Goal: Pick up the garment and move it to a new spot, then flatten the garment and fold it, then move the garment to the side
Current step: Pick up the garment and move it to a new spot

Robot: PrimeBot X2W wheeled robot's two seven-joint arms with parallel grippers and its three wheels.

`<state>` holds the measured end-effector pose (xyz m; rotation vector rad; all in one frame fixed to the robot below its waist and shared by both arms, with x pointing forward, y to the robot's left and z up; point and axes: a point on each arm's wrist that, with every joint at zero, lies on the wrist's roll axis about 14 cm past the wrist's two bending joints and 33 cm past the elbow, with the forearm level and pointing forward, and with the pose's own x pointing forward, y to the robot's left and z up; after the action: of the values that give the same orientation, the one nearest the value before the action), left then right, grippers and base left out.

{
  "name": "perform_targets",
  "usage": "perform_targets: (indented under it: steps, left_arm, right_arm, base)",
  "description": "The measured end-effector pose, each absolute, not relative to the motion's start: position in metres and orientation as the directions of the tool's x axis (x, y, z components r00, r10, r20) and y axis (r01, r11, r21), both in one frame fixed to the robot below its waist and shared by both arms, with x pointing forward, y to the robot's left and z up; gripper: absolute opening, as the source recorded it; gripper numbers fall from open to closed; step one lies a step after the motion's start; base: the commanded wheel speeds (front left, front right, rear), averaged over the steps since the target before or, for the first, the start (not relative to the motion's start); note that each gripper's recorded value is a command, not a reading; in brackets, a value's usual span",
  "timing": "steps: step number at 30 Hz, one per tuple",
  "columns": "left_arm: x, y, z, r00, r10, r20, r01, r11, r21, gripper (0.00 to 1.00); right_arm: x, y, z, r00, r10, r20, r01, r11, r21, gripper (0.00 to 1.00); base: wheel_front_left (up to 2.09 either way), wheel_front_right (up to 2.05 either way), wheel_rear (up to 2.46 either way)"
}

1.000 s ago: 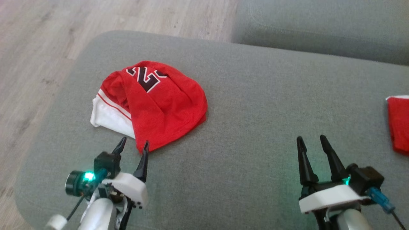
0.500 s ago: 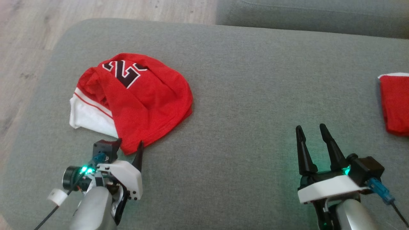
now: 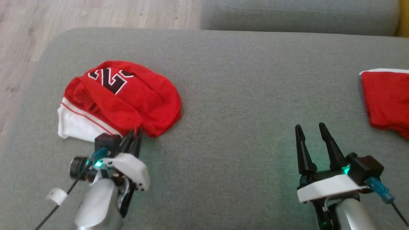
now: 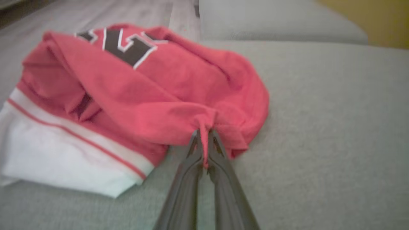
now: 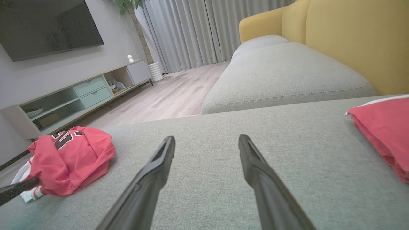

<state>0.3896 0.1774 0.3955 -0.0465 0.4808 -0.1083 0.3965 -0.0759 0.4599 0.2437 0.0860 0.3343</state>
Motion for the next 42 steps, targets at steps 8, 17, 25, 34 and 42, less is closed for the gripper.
perform_targets:
  steps: [8, 17, 25, 34, 42]
  left_arm:
    - [0.425, 0.104, 0.484, 0.939, -0.311, -0.148, 0.301, 0.95, -0.085, 0.0]
    - [0.433, -0.003, 0.559, 0.831, -0.553, 0.065, 0.557, 0.827, -0.084, 0.0]
    - [0.424, -0.099, 0.582, 0.686, -0.715, 0.137, 0.728, 0.679, -0.098, 0.0]
    - [0.397, -0.161, 0.57, 0.545, -0.827, 0.141, 0.838, 0.532, -0.118, 0.1]
    - [0.391, -0.164, 0.544, 0.53, -0.845, 0.069, 0.846, 0.523, -0.097, 1.0]
  right_arm:
    - [0.389, -0.097, 0.472, 0.962, 0.274, -0.013, -0.263, 0.933, 0.245, 1.0]
    - [0.377, -0.133, 0.479, 0.985, 0.17, 0.003, -0.166, 0.953, 0.255, 1.0]
    - [0.367, -0.167, 0.486, 0.998, 0.064, 0.019, -0.066, 0.96, 0.271, 1.0]
    - [0.357, -0.188, 0.476, 1.0, -0.006, -0.016, 0.01, 0.964, 0.265, 1.0]
    - [0.361, -0.186, 0.475, 1.0, 0.001, -0.02, 0.004, 0.964, 0.266, 1.0]
  base:
    - [0.0, 0.0, 0.0]
    - [0.0, 0.0, 0.0]
    - [0.0, 0.0, 0.0]
    - [0.0, 0.0, 0.0]
    - [0.0, 0.0, 0.0]
